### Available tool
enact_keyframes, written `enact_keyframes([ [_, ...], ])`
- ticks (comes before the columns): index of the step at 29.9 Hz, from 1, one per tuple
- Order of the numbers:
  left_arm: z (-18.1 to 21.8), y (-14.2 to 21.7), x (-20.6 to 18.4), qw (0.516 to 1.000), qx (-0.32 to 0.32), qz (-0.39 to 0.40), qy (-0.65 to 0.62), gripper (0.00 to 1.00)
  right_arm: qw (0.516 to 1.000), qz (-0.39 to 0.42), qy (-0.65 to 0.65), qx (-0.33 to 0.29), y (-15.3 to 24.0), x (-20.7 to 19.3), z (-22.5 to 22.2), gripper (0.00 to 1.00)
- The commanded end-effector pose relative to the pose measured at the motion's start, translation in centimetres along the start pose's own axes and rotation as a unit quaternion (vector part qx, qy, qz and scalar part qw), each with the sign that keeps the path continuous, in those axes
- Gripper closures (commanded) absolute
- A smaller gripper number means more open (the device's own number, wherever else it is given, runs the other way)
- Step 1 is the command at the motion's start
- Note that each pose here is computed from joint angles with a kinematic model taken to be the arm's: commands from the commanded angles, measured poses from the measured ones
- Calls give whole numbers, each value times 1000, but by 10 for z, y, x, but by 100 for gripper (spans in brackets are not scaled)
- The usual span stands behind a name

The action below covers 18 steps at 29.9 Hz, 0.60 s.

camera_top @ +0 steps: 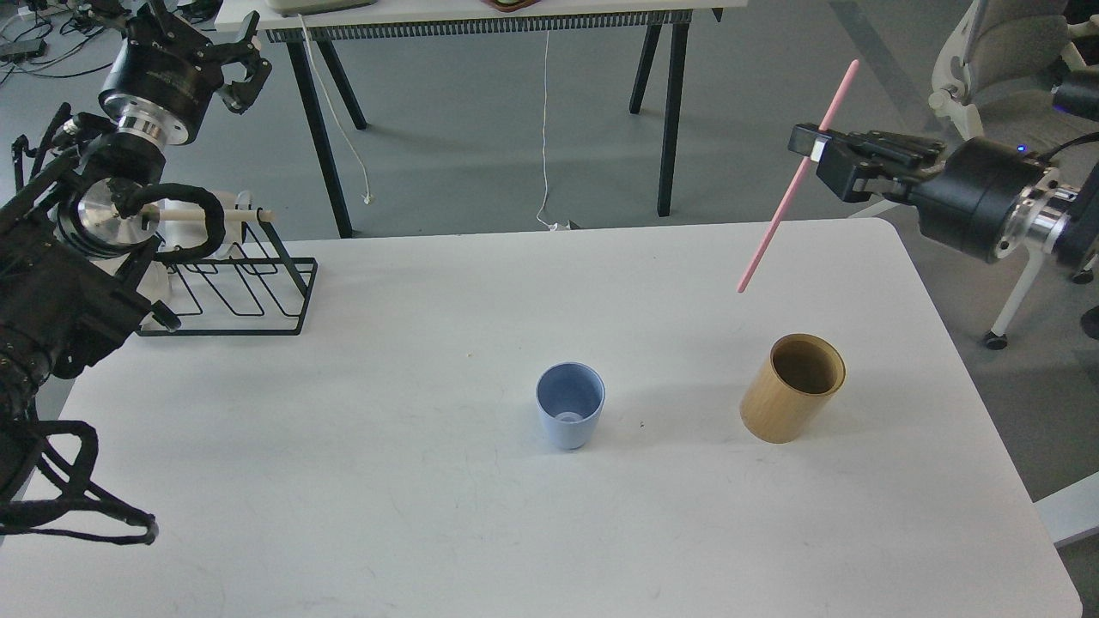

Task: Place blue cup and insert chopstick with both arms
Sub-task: 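Move the straw over the blue cup and lower it inside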

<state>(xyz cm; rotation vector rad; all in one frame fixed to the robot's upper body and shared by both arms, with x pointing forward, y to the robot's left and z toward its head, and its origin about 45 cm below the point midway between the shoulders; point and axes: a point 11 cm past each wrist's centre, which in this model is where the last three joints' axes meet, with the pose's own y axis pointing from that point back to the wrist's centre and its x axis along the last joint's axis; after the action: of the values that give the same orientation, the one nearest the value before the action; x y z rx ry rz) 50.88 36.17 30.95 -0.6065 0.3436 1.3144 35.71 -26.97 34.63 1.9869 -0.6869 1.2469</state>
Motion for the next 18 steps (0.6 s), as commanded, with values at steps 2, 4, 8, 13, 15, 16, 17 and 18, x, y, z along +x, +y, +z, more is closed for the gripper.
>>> enact_keyframes([
  [2, 3, 0, 2, 1000, -1, 1, -3, 1, 997, -30, -23, 65, -44, -32, -36, 97],
  [4, 3, 1, 2, 1000, -1, 1, -3, 1, 996, -42, -31, 73, -55, -46, -40, 97],
  [8, 3, 2, 3, 1000, -2, 3, -4, 1, 995, -63, -37, 75, -70, -66, -41, 97],
  [13, 2, 3, 4, 1000, -3, 4, -1, 1, 994, -77, -35, 72, -91, -82, -40, 97],
  [15, 2, 3, 4, 1000, -3, 4, -1, 1, 993, -84, -29, 79, -100, -90, -45, 97],
  [16, 1, 3, 5, 1000, -2, 6, -2, 1, 992, -88, -30, 83, -104, -93, -49, 97],
  [17, 2, 3, 5, 1000, -2, 5, -3, 1, 992, -90, -31, 88, -109, -96, -53, 97],
  [18, 1, 3, 5, 1000, -2, 5, -3, 1, 991, -95, -32, 94, -114, -101, -58, 97],
])
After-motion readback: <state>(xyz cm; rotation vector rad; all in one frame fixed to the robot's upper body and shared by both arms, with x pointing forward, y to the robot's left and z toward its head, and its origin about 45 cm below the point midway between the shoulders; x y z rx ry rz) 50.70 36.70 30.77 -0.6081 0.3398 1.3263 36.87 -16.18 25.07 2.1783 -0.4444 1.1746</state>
